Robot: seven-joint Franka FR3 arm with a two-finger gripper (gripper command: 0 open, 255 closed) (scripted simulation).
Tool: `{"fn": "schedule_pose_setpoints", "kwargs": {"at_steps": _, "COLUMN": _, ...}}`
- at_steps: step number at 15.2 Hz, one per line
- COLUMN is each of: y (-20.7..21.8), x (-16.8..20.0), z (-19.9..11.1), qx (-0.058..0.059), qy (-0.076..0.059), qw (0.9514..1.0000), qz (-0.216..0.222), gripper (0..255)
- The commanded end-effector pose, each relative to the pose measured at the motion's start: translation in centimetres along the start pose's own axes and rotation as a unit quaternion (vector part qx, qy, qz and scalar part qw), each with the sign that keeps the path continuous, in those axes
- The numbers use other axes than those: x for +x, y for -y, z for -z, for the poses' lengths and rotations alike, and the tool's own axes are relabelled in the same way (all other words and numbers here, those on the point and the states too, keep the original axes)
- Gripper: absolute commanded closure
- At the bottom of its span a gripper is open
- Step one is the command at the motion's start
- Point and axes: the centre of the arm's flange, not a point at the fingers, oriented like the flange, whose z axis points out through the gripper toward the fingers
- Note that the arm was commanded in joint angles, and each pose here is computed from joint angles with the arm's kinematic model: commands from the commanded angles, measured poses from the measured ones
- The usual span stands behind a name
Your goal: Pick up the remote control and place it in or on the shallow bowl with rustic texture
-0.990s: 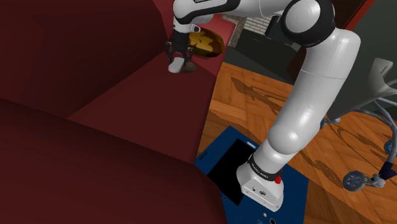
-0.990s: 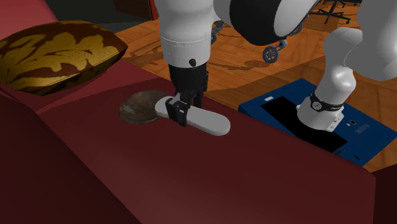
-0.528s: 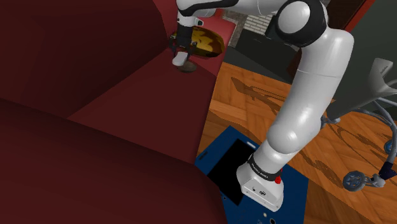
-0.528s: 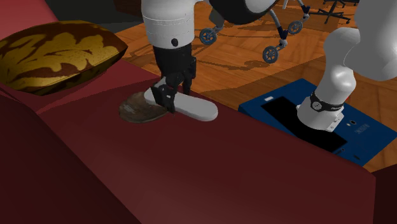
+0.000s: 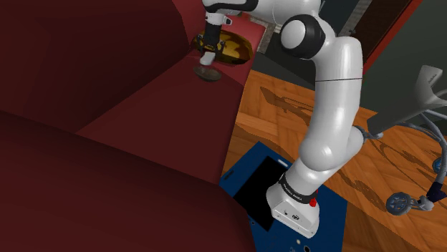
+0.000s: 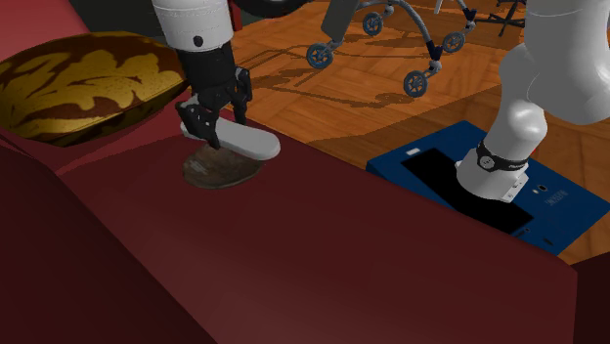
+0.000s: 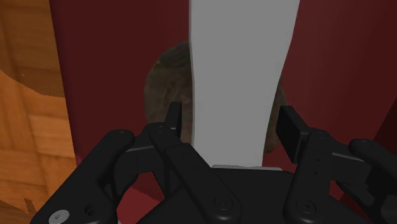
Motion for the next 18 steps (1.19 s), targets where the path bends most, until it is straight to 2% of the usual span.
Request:
{"fn": "schedule_pose_setpoints", "kwargs": {"at_steps": 1, "y": -0.5, "x": 2.5, "z": 0.0, "qx": 0.000, "qy": 0.000, "qw": 1.0000, "qz": 0.000, "gripper": 255}}
{"fn": "schedule_pose_setpoints", "kwargs": {"at_steps": 3, "y": -0.6, "x": 4.3, "z": 0.0, "qx": 0.000, "qy": 0.000, "qw": 1.0000, "qz": 0.000, "gripper": 255}}
{"fn": "schedule_pose_setpoints", "kwargs": {"at_steps": 18, "y": -0.3, "x": 4.2, "z": -7.9, "qx": 0.000, "qy": 0.000, "qw": 1.0000, "qz": 0.000, "gripper": 255}}
